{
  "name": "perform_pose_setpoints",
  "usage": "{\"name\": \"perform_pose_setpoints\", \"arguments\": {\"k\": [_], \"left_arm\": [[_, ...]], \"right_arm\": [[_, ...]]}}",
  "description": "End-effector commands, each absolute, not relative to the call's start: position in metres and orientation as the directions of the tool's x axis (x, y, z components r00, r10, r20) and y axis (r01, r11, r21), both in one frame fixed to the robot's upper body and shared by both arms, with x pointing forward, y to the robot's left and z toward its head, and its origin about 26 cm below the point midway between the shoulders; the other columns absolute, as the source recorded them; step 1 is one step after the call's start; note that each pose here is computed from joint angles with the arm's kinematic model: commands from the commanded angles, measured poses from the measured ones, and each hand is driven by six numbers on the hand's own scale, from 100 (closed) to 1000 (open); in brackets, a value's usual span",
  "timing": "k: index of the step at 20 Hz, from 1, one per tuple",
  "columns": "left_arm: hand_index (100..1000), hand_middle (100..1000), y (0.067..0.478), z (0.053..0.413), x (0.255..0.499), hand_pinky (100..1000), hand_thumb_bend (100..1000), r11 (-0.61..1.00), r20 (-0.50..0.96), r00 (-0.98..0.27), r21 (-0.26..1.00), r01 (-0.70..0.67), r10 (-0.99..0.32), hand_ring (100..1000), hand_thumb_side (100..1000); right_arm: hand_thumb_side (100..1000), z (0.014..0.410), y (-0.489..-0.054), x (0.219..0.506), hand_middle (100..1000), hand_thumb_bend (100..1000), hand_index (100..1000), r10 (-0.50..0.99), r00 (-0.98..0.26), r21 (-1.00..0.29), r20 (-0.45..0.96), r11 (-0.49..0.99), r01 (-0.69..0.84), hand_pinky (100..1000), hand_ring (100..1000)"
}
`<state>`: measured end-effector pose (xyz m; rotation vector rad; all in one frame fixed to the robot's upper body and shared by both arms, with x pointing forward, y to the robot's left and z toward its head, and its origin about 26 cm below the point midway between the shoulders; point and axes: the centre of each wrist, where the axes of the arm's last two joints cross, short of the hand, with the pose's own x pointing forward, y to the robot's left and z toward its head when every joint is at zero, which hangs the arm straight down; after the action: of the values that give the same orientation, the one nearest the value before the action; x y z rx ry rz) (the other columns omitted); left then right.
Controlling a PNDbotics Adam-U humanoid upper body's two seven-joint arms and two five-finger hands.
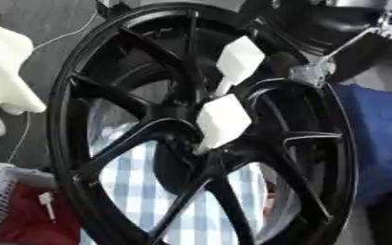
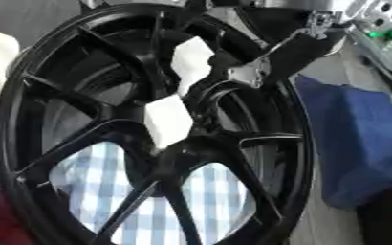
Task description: Pull the pin out of the wheel hub.
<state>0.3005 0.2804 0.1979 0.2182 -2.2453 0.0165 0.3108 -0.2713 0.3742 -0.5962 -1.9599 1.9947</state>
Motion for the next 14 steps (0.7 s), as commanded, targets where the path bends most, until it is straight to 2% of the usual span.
{"name": "perform_pose_setpoints", "arguments": {"k": [1,14], "left_arm": [[730,635,0.280,0.207,0.298,633,111,0.983,0.749,-0.641,0.083,-0.165,-0.171,700,777],[728,631,0.279,0.205,0.297,633,106,0.983,0.756,-0.633,0.070,-0.172,-0.165,700,786]], "right_arm": [[268,0.383,-0.276,0.313,829,100,908,0.496,-0.859,-0.992,-0.129,-0.060,0.114,908,907],[271,0.372,-0.281,0.332,825,100,907,0.529,-0.836,-0.984,-0.146,-0.165,0.068,911,916]]}}
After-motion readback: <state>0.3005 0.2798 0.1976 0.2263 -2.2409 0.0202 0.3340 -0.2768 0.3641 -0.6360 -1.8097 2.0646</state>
